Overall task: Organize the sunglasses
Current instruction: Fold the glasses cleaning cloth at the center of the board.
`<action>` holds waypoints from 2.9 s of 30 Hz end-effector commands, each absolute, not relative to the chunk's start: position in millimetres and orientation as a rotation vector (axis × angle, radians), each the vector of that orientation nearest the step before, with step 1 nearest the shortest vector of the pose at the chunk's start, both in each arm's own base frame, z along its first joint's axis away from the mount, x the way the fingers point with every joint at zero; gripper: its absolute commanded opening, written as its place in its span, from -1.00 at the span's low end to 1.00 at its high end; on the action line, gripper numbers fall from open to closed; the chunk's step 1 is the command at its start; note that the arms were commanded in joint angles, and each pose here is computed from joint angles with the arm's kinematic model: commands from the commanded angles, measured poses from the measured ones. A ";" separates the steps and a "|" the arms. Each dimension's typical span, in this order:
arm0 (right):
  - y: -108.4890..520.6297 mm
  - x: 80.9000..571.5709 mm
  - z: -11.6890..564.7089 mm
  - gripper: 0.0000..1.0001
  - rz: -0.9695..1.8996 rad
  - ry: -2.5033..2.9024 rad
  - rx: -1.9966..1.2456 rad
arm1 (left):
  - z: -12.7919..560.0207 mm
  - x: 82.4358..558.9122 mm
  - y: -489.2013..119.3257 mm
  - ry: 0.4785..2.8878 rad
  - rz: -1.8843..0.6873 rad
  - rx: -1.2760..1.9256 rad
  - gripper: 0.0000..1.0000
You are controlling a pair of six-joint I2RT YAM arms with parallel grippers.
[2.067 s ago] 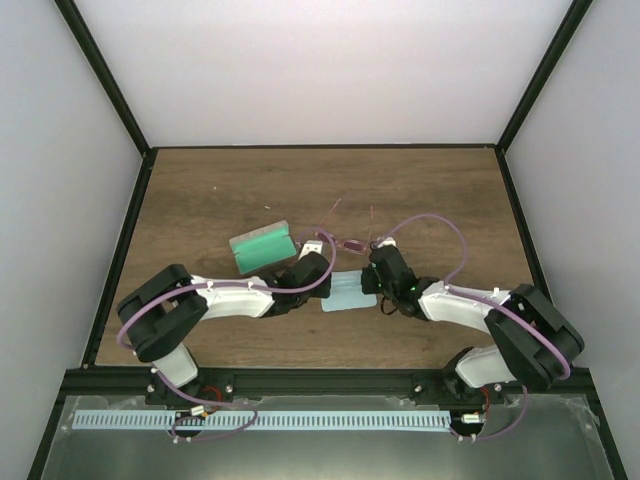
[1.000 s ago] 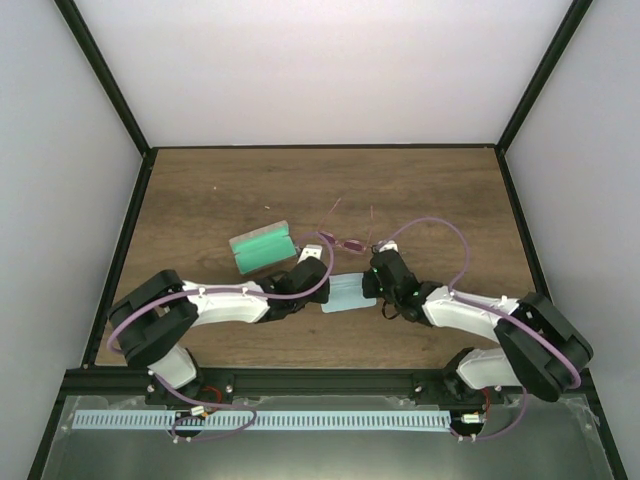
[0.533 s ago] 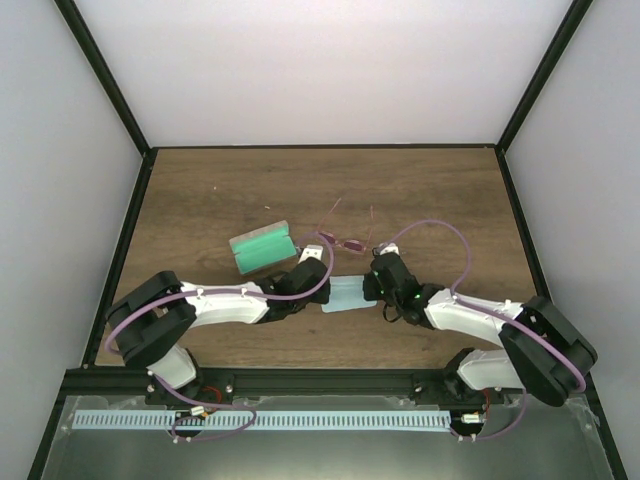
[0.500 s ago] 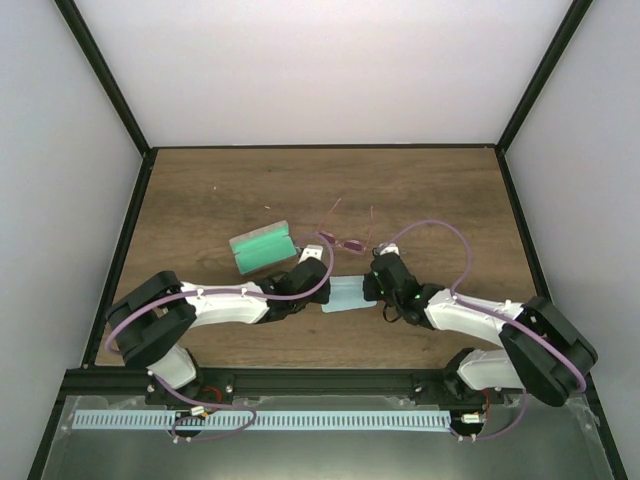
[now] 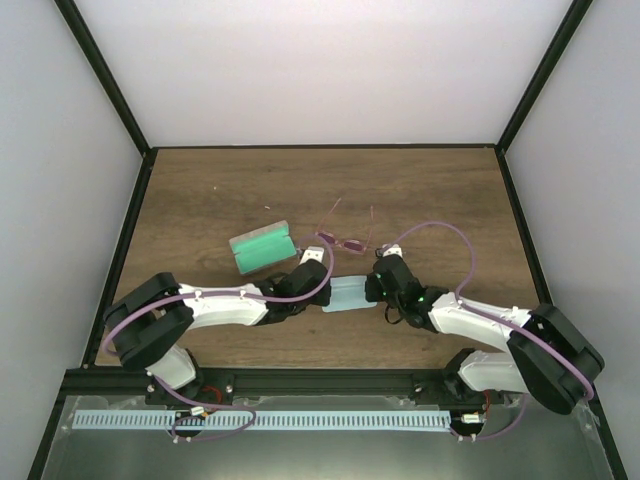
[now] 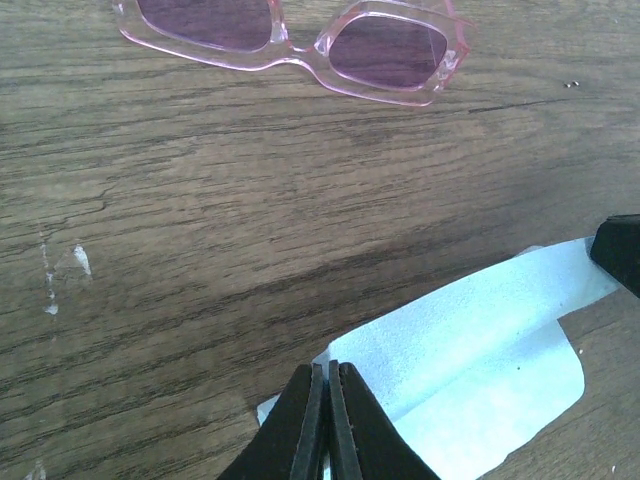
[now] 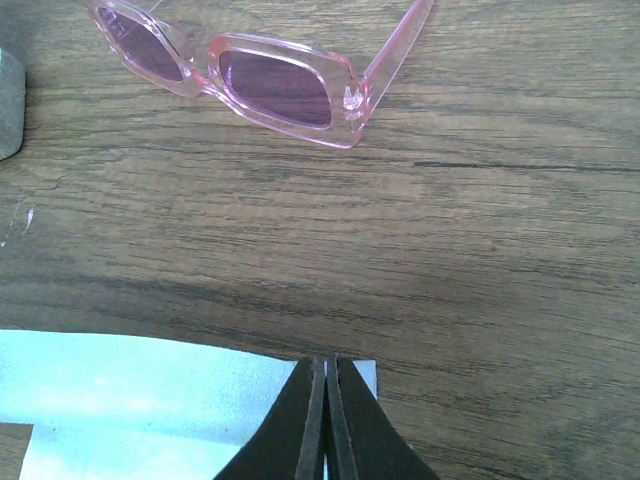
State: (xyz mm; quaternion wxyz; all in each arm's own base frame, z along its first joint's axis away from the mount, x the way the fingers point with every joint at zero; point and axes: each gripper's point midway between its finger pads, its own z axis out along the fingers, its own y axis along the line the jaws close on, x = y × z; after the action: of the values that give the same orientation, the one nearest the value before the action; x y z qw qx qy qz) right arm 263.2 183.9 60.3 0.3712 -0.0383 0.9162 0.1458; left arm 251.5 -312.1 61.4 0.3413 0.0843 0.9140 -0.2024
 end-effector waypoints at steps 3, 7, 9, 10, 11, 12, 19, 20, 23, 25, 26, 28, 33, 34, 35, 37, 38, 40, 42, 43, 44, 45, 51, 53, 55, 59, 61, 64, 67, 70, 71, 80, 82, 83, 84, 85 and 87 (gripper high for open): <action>178.0 261.4 56.1 -0.99 0.327 2.360 -0.078 | 61.7 244.7 -311.6 2.386 -0.538 0.225 -0.91; 177.3 261.3 55.9 -0.99 0.325 2.359 -0.076 | 61.0 241.1 -310.2 2.393 -0.547 0.201 -0.91; 176.6 261.8 55.8 -0.99 0.319 2.359 -0.073 | 59.7 238.9 -309.7 2.397 -0.549 0.199 -0.91; 176.0 261.8 55.0 -0.99 0.314 2.360 -0.072 | 58.6 237.5 -309.2 2.401 -0.548 0.200 -0.92; 175.9 262.1 54.9 -0.99 0.313 2.361 -0.071 | 58.2 236.7 -309.0 2.401 -0.547 0.200 -0.91; 176.5 262.3 55.6 -0.99 0.315 2.360 -0.072 | 57.6 235.8 -309.1 2.402 -0.546 0.203 -0.91; 179.0 261.5 57.7 -0.99 0.333 2.356 -0.079 | 52.4 235.8 -308.5 2.409 -0.526 0.204 -0.92; 179.6 260.9 57.5 -0.99 0.335 2.356 -0.082 | 51.8 236.2 -309.2 2.409 -0.525 0.206 -0.92; 181.5 258.9 55.2 -0.99 0.329 2.364 -0.093 | 50.8 237.5 -311.7 2.411 -0.522 0.214 -0.91; 182.2 257.2 52.8 -0.99 0.320 2.372 -0.094 | 50.1 238.3 -312.9 2.411 -0.518 0.217 -0.91; 182.7 256.1 52.0 -0.99 0.318 2.374 -0.096 | 49.1 238.8 -312.8 2.413 -0.515 0.217 -0.91; 181.8 254.7 51.0 -0.99 0.312 2.378 -0.094 | 48.9 239.5 -313.8 2.412 -0.512 0.219 -0.91; 180.1 252.0 50.8 -0.99 0.313 2.380 -0.088 | 49.7 239.4 -312.9 2.409 -0.510 0.217 -0.91; 179.9 251.4 50.0 -0.99 0.312 2.382 -0.088 | 49.6 239.6 -312.1 2.410 -0.508 0.215 -0.91; 179.9 250.8 49.1 -0.99 0.312 2.384 -0.089 | 50.1 239.2 -312.3 2.409 -0.512 0.214 -0.91; 178.8 250.0 46.5 -0.99 0.307 2.390 -0.086 | 49.5 238.5 -312.0 2.410 -0.515 0.215 -0.91; 179.0 249.3 45.5 -0.99 0.308 2.394 -0.086 | 48.7 237.9 -311.6 2.412 -0.515 0.216 -0.91; 178.2 248.2 42.6 -0.99 0.302 2.399 -0.087 | 48.1 237.5 -311.5 2.414 -0.515 0.216 -0.91; 178.6 248.4 42.7 -0.99 0.303 2.400 -0.086 | 48.4 237.4 -312.0 2.412 -0.521 0.216 -0.91; 178.1 247.9 41.8 -0.99 0.301 2.402 -0.087 | 47.7 237.4 -311.8 2.414 -0.521 0.216 -0.91; 178.4 248.3 42.6 -0.99 0.303 2.400 -0.086 | 47.5 237.7 -311.9 2.414 -0.520 0.216 -0.91; 178.4 248.2 42.5 -0.99 0.302 2.401 -0.086 | 46.9 237.1 -312.5 2.416 -0.521 0.218 -0.91; 180.6 246.4 40.1 -0.99 0.313 2.410 -0.093 | 45.4 235.9 -310.6 2.419 -0.523 0.213 -0.91; 182.2 245.4 39.4 -0.99 0.318 2.412 -0.098 | 44.2 235.0 -309.7 2.421 -0.523 0.214 -0.91; 183.2 243.9 37.6 -0.99 0.316 2.418 -0.104 | 42.8 234.3 -308.7 2.423 -0.523 0.212 -0.91; 184.3 242.6 35.9 -0.98 0.309 2.423 -0.110 | 42.4 233.4 -310.3 2.425 -0.535 0.217 -0.91; 183.6 242.3 34.5 -0.98 0.302 2.427 -0.111 | 42.0 232.9 -310.7 2.428 -0.539 0.218 -0.92; 183.4 243.3 35.1 -0.99 0.296 2.425 -0.106 | 41.4 231.5 -310.6 2.430 -0.543 0.222 -0.91; 183.3 244.2 35.9 -0.99 0.292 2.422 -0.104 | 39.3 229.0 -310.4 2.438 -0.542 0.226 -0.91; 182.7 244.7 35.8 -0.99 0.287 2.422 -0.101 | 39.4 226.3 -312.6 2.440 -0.552 0.233 -0.91; 182.4 244.7 35.7 -0.99 0.286 2.422 -0.098 | 39.7 225.3 -313.6 2.440 -0.556 0.237 -0.91; 179.9 246.0 35.3 -0.98 0.269 2.423 -0.079 | 39.9 220.8 -314.2 2.444 -0.564 0.248 -0.91; 179.9 246.0 34.8 -0.99 0.267 2.425 -0.079 | 37.7 219.9 -312.9 2.449 -0.560 0.247 -0.91; 180.0 246.2 34.6 -0.99 0.266 2.425 -0.078 | 35.8 219.4 -312.0 2.454 -0.556 0.247 -0.91; 179.9 246.3 34.7 -0.99 0.265 2.425 -0.078 | 34.3 218.4 -311.7 2.456 -0.555 0.249 -0.91; 180.1 246.1 34.6 -0.98 0.265 2.425 -0.079 | 32.7 218.0 -311.0 2.460 -0.553 0.249 -0.91; 179.8 246.1 34.9 -0.99 0.267 2.424 -0.077 | 30.6 217.4 -309.1 2.463 -0.546 0.248 -0.91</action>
State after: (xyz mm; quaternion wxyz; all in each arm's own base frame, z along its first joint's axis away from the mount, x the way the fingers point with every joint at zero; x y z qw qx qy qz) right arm 241.6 180.4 29.9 0.3339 -0.0385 0.9351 0.1122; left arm 221.1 -311.2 34.6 0.3016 0.0961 0.9262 -0.2050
